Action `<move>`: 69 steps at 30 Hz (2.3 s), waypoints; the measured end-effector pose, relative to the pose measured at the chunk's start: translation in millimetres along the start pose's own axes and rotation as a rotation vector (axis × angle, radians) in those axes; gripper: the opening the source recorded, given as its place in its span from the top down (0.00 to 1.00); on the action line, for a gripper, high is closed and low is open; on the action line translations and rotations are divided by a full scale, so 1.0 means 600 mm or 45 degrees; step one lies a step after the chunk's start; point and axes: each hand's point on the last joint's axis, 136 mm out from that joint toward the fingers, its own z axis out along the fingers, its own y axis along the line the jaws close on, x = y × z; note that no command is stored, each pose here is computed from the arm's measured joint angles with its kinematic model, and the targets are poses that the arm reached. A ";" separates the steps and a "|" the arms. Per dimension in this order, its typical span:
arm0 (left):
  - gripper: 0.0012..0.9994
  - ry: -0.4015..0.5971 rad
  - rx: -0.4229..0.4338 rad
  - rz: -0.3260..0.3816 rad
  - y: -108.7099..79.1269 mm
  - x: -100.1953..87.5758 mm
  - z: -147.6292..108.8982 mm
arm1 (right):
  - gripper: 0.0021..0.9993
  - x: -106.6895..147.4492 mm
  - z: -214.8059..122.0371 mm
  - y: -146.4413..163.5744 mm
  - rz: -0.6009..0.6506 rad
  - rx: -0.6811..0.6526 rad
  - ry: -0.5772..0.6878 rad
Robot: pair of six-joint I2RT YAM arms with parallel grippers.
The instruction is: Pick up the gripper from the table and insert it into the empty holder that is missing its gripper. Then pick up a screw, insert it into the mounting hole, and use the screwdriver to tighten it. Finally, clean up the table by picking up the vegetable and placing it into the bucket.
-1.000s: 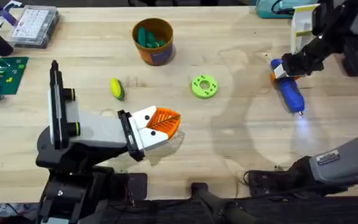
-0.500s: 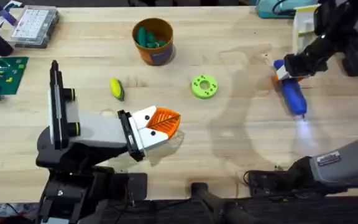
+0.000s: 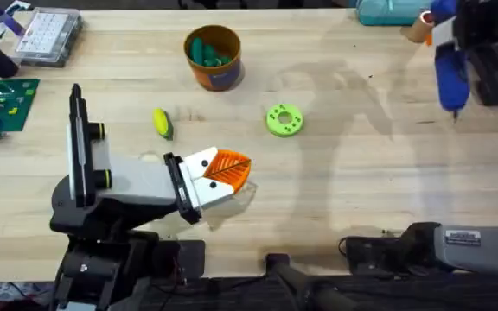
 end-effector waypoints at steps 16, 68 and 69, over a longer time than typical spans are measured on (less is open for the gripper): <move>0.99 0.000 0.000 0.000 0.000 0.000 0.000 | 0.93 -0.112 -0.152 0.034 -0.010 -0.177 -0.423; 0.99 0.000 0.000 0.000 0.000 0.000 0.000 | 0.93 -0.093 -0.461 0.464 -0.506 -1.330 -1.167; 0.99 0.000 0.000 0.000 0.000 0.000 0.000 | 0.93 -0.087 -0.465 0.477 -0.527 -1.362 -1.174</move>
